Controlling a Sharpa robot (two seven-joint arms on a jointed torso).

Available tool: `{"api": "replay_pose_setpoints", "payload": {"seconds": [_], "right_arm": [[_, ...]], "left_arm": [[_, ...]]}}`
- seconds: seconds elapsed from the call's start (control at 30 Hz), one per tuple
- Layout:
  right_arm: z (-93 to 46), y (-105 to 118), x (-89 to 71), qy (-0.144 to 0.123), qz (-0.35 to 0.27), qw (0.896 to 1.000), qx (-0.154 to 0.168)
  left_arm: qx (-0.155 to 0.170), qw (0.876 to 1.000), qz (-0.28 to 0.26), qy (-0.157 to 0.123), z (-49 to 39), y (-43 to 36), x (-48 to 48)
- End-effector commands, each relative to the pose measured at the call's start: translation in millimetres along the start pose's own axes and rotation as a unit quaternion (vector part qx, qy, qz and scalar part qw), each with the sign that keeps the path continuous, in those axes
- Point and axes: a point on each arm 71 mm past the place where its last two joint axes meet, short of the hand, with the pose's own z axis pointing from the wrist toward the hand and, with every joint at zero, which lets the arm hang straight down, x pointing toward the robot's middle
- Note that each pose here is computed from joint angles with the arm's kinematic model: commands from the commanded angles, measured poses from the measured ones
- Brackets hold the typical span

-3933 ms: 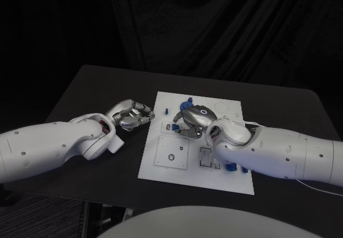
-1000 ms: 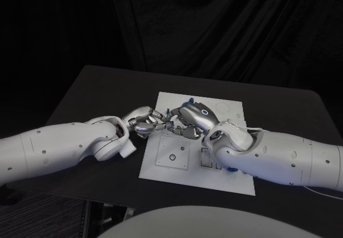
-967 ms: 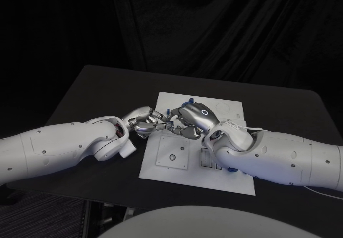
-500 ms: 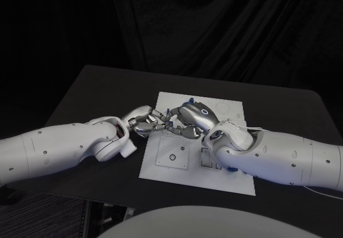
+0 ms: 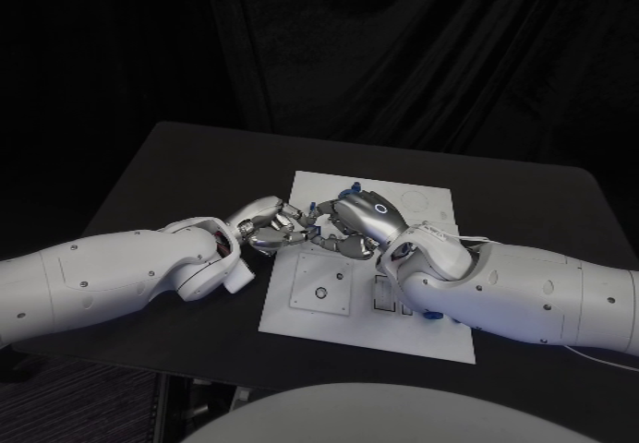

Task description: Assemble the parts on the task board

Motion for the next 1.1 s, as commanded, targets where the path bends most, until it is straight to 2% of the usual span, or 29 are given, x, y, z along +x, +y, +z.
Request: {"api": "replay_pose_setpoints", "payload": {"seconds": [0.03,0.23,0.37,0.6,0.73,0.87,0.93,1.0,1.1], "right_arm": [[-3.0,-3,3.7,0.024,-0.003,1.000,0.010],[-13.0,-13,-3.2,0.008,-0.005,1.000,0.021],[-26.7,-23,-11.8,-0.006,-0.006,1.000,0.031],[-55.5,-41,-37.6,-0.021,-0.015,0.998,0.058],[-69.5,-52,-57.2,-0.026,-0.026,0.996,0.078],[-76.0,-61,-71.1,-0.026,-0.039,0.994,0.094],[-78.0,-65,-75.4,-0.023,-0.044,0.994,0.102],[-80.4,-70,-79.4,-0.018,-0.049,0.992,0.111],[-83.2,-76,-83.5,-0.015,-0.055,0.991,0.121]], "left_arm": [[0.014,1.000,-0.003,0.004,1.7,-5.7,3.8],[0.000,1.000,-0.003,-0.008,1.1,-3.4,2.6],[-0.014,0.999,-0.020,-0.022,0.4,-1.1,0.8],[-0.030,0.998,-0.032,-0.038,-1.3,0.4,-0.3],[-0.039,0.999,0.003,-0.038,-3.4,-0.7,-0.9],[-0.059,0.997,0.044,-0.021,0.3,-5.6,-3.1],[-0.074,0.995,0.062,-0.004,4.6,-9.7,-4.7],[-0.101,0.991,0.088,0.024,11.7,-15.8,-7.7],[-0.158,0.976,0.126,0.078,22.8,-25.8,-11.4]]}}
